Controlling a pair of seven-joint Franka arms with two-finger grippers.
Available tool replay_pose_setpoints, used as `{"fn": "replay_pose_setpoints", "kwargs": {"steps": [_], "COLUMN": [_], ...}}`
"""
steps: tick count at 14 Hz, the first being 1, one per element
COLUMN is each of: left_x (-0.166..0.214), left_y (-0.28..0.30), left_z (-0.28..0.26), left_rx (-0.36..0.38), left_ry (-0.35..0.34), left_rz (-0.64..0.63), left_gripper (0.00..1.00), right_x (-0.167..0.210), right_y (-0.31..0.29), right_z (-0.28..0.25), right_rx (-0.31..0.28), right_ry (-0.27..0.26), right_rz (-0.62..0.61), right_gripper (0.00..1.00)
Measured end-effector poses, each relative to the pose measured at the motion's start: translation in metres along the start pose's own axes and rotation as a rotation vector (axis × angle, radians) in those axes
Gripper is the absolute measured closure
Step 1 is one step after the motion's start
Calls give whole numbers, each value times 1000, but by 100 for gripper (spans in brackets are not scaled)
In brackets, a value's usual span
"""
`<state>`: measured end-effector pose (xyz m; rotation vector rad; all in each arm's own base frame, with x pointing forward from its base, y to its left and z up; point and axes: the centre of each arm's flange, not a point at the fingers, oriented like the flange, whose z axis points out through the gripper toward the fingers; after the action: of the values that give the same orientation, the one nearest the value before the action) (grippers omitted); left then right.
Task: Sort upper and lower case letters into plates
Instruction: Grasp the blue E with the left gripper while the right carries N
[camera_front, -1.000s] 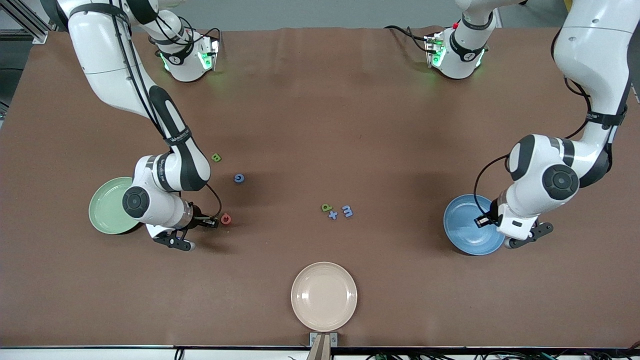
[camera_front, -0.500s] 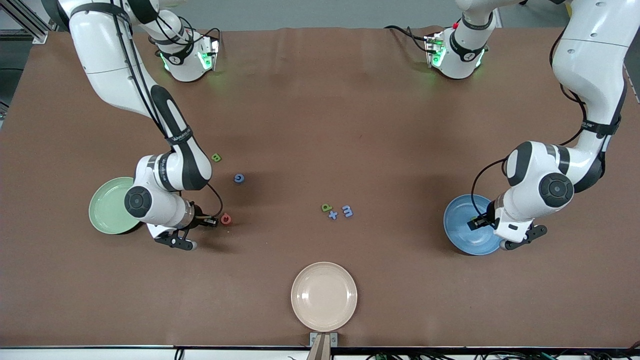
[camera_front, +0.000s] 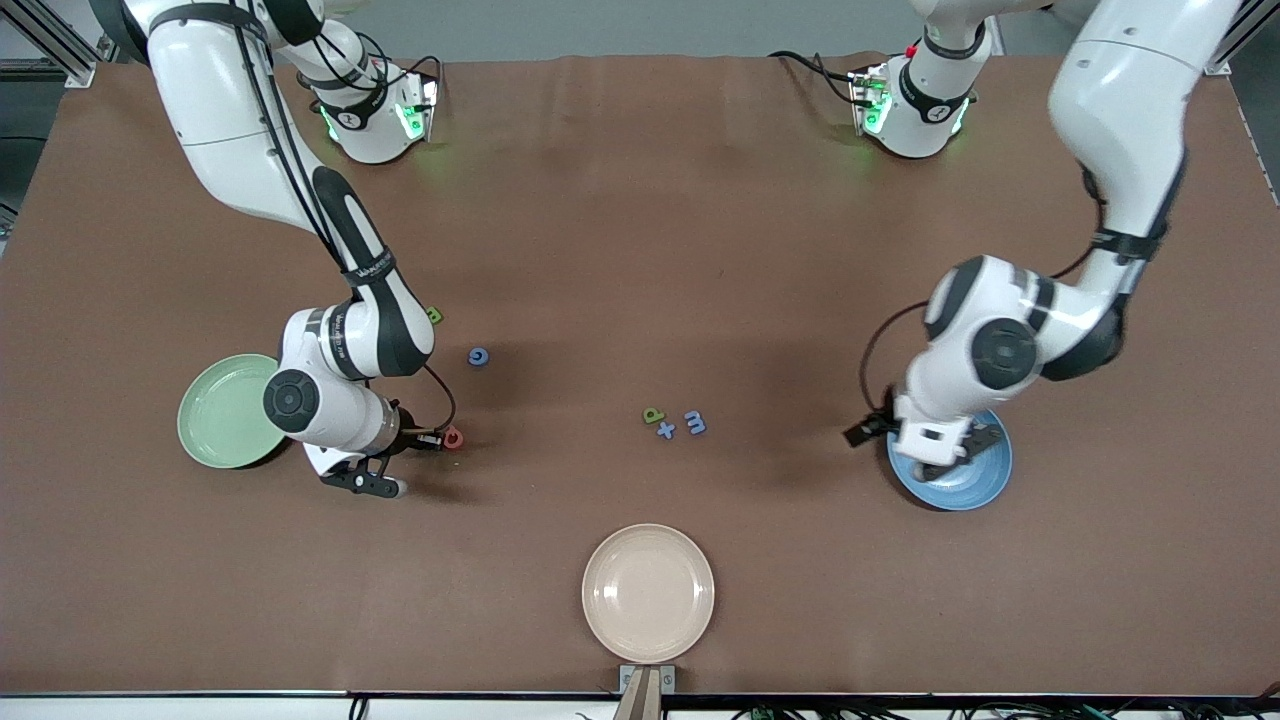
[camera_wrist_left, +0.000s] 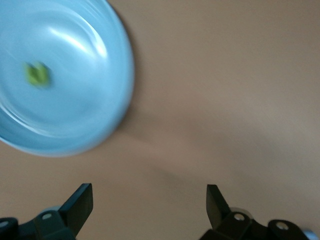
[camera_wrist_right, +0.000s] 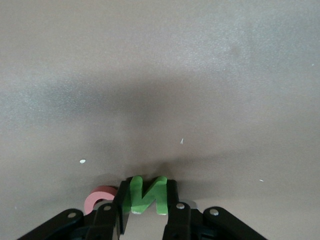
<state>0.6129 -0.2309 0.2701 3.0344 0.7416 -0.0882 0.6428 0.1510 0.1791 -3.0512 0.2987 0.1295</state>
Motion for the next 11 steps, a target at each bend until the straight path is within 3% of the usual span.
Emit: {"fn": "replay_pose_setpoints", "kwargs": {"steps": [3,5,8,10,11], "left_x": [-46,-63,-83,-95,-99], "left_y": [61,92,129,148,154], "left_z": [13,27,52,70,78], "left_rx": [-18,-33,-39,-45,-44], "left_ry": [-14,-26,-23,-24,-20], "left_rz": [25,20,-35,-74,-87], "left_gripper": [0,2,4,18,18], "right_x": [-1,-4,-3,2,7], "right_y": [-2,-3,10,50,83], "right_z": [-1,-8,-69,-123,-146], "right_rx": [-16,-59,-101,-95,-82], "right_ry": [-2,-44,-81,-100,-106], "right_rz": [-20,-53,-109,-173,-208], "right_gripper": [67,67,67,67,67]}}
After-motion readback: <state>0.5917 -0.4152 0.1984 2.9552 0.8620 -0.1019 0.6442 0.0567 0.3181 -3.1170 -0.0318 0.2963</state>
